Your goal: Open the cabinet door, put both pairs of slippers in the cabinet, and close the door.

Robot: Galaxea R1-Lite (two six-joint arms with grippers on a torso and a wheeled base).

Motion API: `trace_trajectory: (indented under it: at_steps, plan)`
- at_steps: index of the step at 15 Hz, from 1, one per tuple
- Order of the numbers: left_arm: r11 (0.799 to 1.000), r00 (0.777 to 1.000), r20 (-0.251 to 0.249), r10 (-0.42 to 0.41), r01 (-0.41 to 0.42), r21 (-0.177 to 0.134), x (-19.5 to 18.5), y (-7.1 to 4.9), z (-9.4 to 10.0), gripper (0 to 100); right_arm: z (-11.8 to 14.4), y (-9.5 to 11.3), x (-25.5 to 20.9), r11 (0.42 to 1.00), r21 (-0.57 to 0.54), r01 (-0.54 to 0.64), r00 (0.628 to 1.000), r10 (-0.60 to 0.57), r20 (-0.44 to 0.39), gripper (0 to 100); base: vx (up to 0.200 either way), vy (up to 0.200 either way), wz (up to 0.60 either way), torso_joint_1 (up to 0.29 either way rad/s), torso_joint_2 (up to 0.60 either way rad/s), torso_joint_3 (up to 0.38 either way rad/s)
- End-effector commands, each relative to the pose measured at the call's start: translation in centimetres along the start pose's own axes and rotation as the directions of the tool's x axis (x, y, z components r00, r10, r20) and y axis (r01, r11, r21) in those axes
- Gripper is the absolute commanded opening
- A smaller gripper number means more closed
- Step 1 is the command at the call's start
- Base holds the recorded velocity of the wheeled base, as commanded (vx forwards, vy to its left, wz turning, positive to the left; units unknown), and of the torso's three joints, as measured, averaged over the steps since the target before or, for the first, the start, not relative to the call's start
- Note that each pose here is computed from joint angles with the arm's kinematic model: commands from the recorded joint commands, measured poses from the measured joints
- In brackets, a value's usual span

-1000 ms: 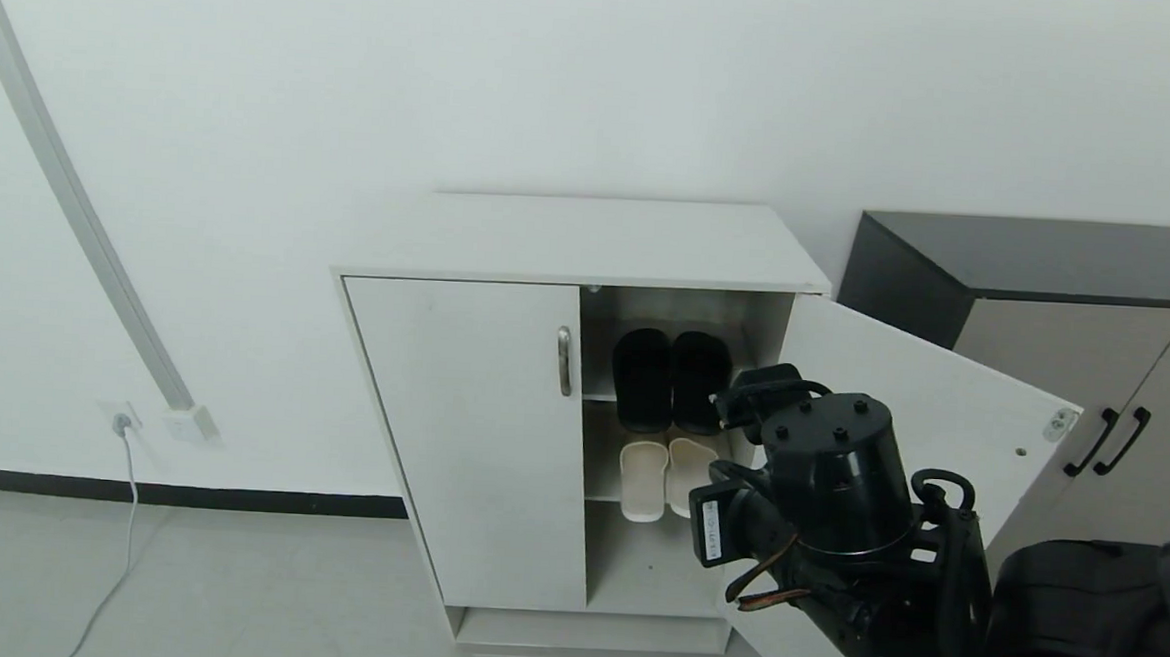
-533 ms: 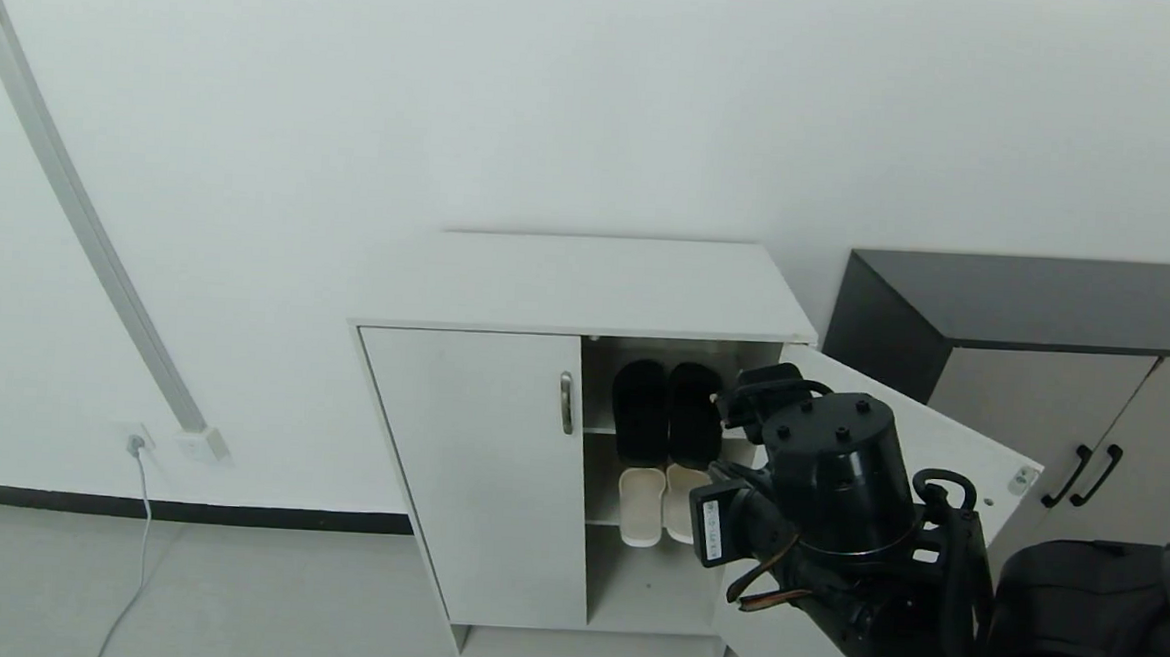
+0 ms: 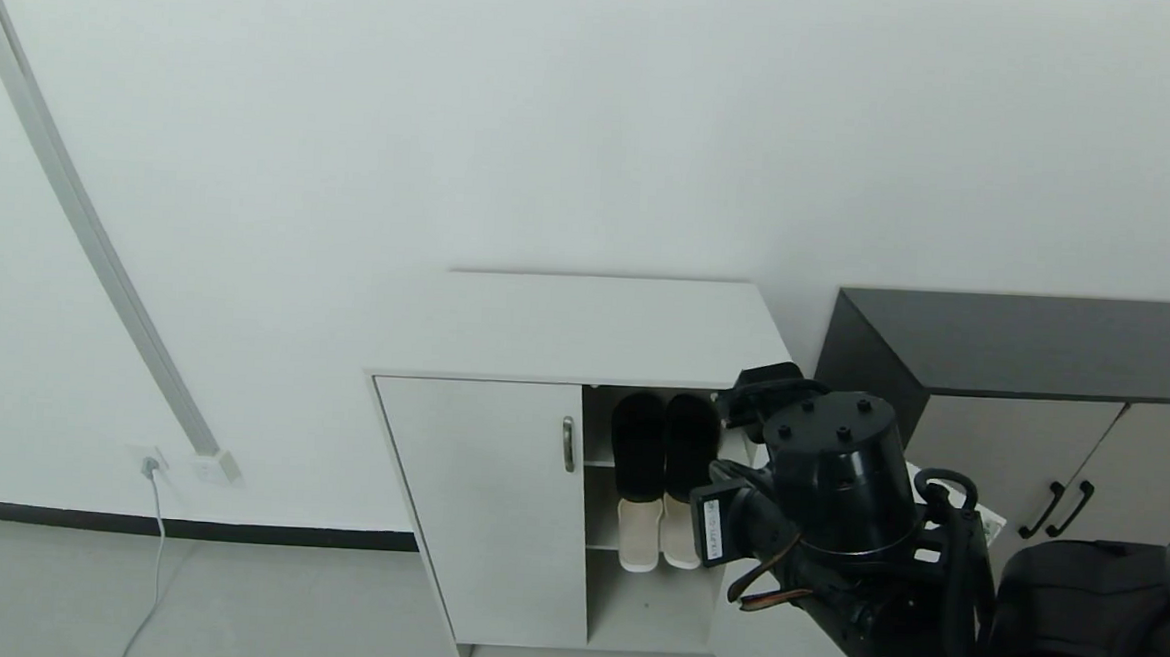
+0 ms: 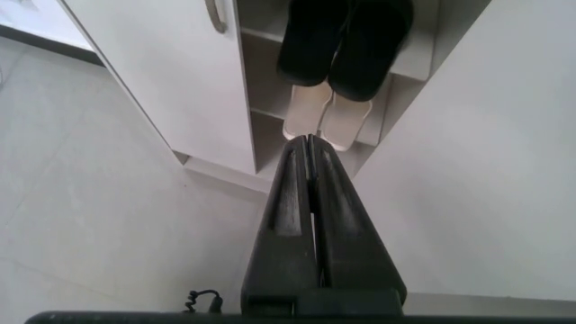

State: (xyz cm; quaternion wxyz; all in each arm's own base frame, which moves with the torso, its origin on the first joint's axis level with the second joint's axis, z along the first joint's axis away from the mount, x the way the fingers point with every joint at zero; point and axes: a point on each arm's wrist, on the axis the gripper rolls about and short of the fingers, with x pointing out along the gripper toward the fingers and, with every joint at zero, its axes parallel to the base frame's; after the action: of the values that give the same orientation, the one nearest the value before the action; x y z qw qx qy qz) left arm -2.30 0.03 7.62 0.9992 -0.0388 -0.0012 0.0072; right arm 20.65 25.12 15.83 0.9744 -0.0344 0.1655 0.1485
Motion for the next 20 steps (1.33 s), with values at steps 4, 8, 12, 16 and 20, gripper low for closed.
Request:
trace_trajectory:
  at_steps: [4, 8, 12, 16, 20]
  plan:
    - [1.0, 1.0, 0.0, 0.001, -0.001, -0.001, 0.0, 0.0, 0.0, 0, -0.2, -0.4, 0.1, 1.0, -0.009, 0.012, 1.0, -0.012, -0.008, 0, 0.0, 0.0, 0.0, 0.187, -0.41, -0.218]
    - [1.0, 1.0, 0.0, 0.001, -0.001, -0.001, 0.0, 0.0, 0.0, 0, -0.4, -0.4, 0.2, 1.0, -0.02, 0.013, 1.0, -0.013, -0.013, 0, 0.0, 0.0, 0.0, 0.014, -0.04, -0.019]
    - [1.0, 1.0, -0.002, 0.001, -0.001, -0.001, 0.0, 0.0, 0.0, 0, -0.5, -0.4, 0.2, 1.0, -0.025, 0.013, 1.0, -0.014, -0.015, 0, 0.0, 0.0, -0.3, 0.002, 0.0, 0.001]
    - [1.0, 1.0, -0.002, 0.001, -0.001, -0.001, 0.0, 0.0, 0.0, 0, -0.4, -0.5, 0.2, 1.0, -0.022, 0.016, 1.0, -0.016, -0.013, 0, 0.0, 0.0, -0.6, 0.01, 0.0, -0.002]
    - [1.0, 1.0, -0.002, 0.001, -0.001, -0.001, 0.0, 0.0, 0.0, 0, -0.4, -1.1, 0.9, 0.999, -0.025, 0.038, 0.999, -0.038, -0.001, 0, 0.0, 0.0, -0.15, 0.001, 0.0, 0.001]
